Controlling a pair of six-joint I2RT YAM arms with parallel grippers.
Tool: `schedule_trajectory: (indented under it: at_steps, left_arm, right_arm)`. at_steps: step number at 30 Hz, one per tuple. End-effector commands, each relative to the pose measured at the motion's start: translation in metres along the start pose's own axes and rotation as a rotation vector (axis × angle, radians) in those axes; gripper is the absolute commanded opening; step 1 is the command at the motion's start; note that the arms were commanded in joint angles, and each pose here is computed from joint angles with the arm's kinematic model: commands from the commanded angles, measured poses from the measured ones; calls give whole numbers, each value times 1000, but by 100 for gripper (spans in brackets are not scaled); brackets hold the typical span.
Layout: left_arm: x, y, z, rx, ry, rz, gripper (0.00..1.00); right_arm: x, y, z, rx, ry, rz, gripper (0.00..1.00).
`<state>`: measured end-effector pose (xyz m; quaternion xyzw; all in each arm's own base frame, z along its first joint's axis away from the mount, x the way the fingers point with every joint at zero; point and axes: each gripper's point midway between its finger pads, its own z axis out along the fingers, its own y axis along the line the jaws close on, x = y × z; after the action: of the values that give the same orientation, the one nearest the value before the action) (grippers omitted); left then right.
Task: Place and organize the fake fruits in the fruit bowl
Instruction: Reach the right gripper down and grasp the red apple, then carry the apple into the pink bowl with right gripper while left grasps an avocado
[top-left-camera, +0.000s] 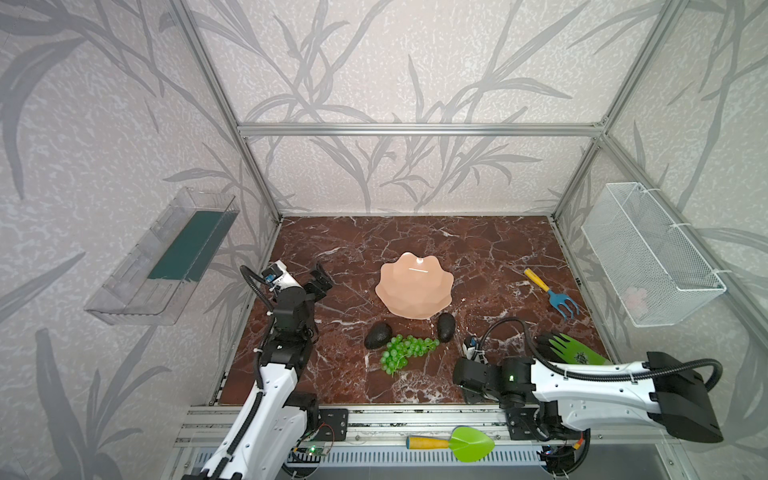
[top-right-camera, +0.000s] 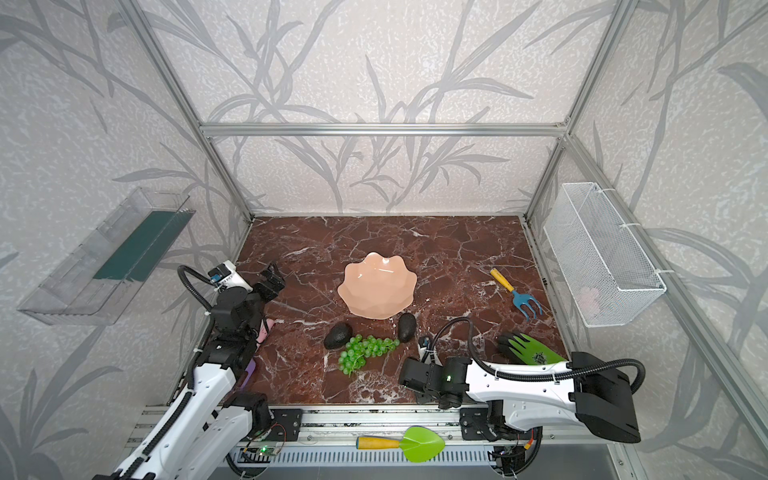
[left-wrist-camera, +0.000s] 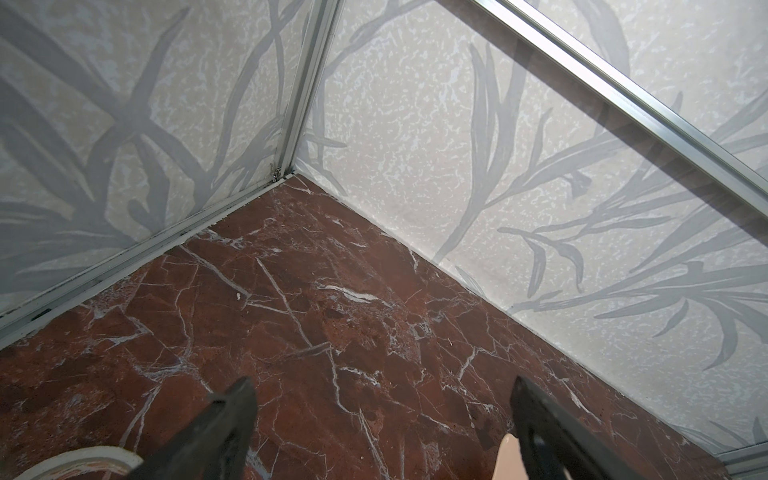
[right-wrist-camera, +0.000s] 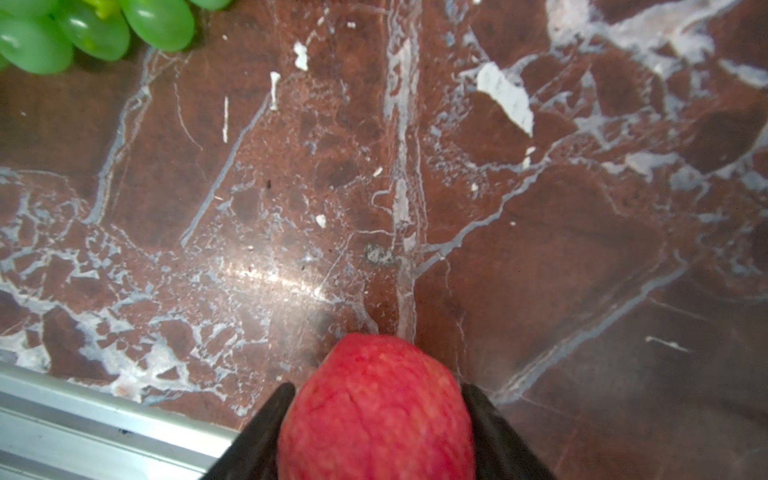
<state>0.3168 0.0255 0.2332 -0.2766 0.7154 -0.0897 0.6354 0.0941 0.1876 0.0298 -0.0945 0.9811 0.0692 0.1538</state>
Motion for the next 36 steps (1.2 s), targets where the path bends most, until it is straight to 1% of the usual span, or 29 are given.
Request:
schedule_trajectory:
  at_steps: [1, 5, 8, 10, 12, 14, 16, 19, 22, 24, 26, 28, 33, 36]
  left_arm:
    - [-4, 3, -2, -10, -28, -27, 96]
    - [-2, 4, -2, -16, -24, -30, 96]
    - [-1, 4, -2, -12, -21, -40, 96]
    - [0, 5, -2, -13, -14, -48, 96]
    - [2, 5, -2, -19, -1, -48, 96]
    - [3, 5, -2, -30, 21, -42, 96]
    - [6, 4, -4, -34, 60, -45, 96]
    - [13, -1, -9, -32, 145, -48, 96]
    - [23, -5, -17, -26, 257, -18, 95]
    - [31, -6, -23, -32, 331, 6, 95]
    - [38, -8, -29, -27, 399, 24, 95]
    - [50, -17, -33, 31, 478, 60, 93]
    - [81, -28, -43, 98, 632, 27, 91]
    - [100, -31, -51, 115, 684, 64, 90]
  right_arm:
    - [-15, 4, -13, 11, -60, 9, 54]
    - [-49, 11, -43, 18, -191, -31, 51]
    - [-88, 21, -68, 14, -295, -67, 50]
    - [-123, 34, -77, -19, -358, -81, 50]
    - [-158, 45, -79, -45, -406, -94, 50]
    - [-192, 62, -79, -63, -455, -150, 50]
    - [-233, 66, -72, -26, -492, -183, 50]
    - [-276, 80, -50, -13, -482, -240, 50]
    - [-311, 91, -27, 2, -477, -290, 50]
    - [-327, 95, -6, 11, -451, -309, 50]
    - [-339, 96, 14, 1, -422, -306, 50]
    - [-346, 96, 35, 1, -390, -305, 50]
    - [-348, 93, 78, 15, -323, -304, 51]
    - [-346, 90, 96, 10, -290, -290, 51]
